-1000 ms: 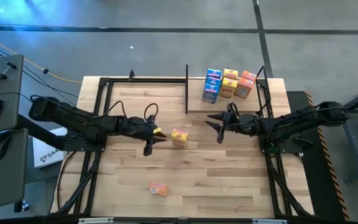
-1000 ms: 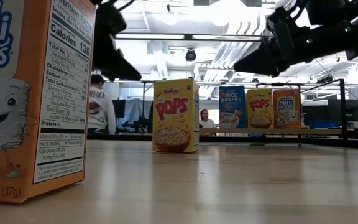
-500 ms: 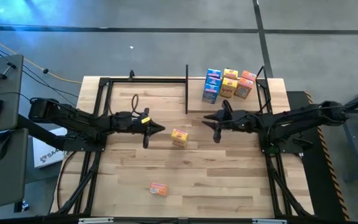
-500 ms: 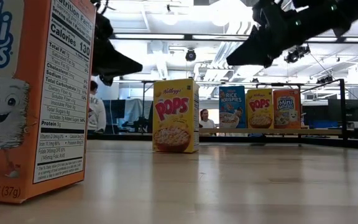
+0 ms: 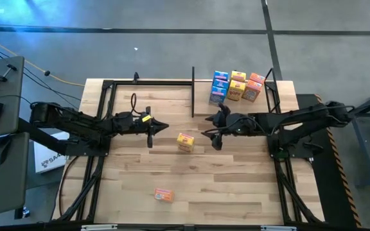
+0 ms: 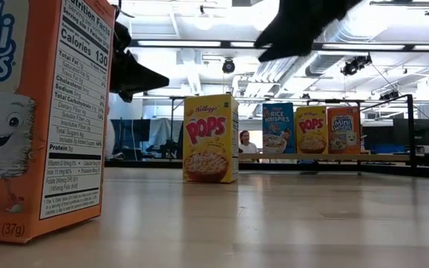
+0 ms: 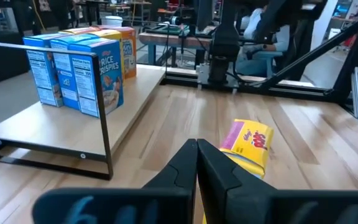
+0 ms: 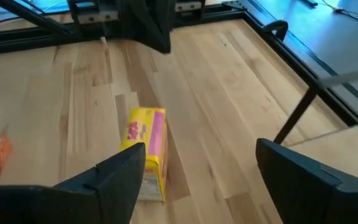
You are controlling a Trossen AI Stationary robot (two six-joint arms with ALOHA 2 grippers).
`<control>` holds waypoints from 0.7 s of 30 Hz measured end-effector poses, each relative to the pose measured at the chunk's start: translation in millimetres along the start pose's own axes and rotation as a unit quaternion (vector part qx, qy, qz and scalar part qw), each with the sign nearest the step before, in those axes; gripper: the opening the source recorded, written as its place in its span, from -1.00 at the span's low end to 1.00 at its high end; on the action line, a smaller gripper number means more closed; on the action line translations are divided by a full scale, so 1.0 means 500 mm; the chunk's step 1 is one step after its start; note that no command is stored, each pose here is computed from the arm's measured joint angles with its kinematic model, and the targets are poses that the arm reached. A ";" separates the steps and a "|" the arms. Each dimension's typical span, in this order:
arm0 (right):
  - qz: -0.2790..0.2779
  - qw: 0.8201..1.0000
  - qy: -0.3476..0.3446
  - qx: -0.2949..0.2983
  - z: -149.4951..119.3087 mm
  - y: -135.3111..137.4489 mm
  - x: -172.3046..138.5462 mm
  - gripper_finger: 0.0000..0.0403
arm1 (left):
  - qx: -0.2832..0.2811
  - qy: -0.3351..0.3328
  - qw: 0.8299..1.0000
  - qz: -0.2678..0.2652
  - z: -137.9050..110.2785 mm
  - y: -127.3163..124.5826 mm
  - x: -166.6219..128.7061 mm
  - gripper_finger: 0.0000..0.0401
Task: Stack cereal on shelf
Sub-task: Put the yellow cereal box on the shelf aligned with the other blue cereal box
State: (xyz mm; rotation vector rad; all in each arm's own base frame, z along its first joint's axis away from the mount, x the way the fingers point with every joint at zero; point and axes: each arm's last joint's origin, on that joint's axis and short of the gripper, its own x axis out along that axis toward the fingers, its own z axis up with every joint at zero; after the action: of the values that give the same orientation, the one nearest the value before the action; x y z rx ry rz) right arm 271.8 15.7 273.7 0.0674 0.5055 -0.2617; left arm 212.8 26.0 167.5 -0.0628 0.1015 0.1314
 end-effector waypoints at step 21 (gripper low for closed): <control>0.042 0.999 0.006 0.032 0.030 0.012 0.001 0.48 | -0.001 0.000 1.000 0.000 0.000 0.000 0.000 -0.98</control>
State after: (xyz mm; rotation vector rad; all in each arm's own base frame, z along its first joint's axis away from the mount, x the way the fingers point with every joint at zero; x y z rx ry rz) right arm 280.6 19.4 286.6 0.1521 0.5044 -0.1958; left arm 212.8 25.9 167.6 -0.0639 0.1009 0.1307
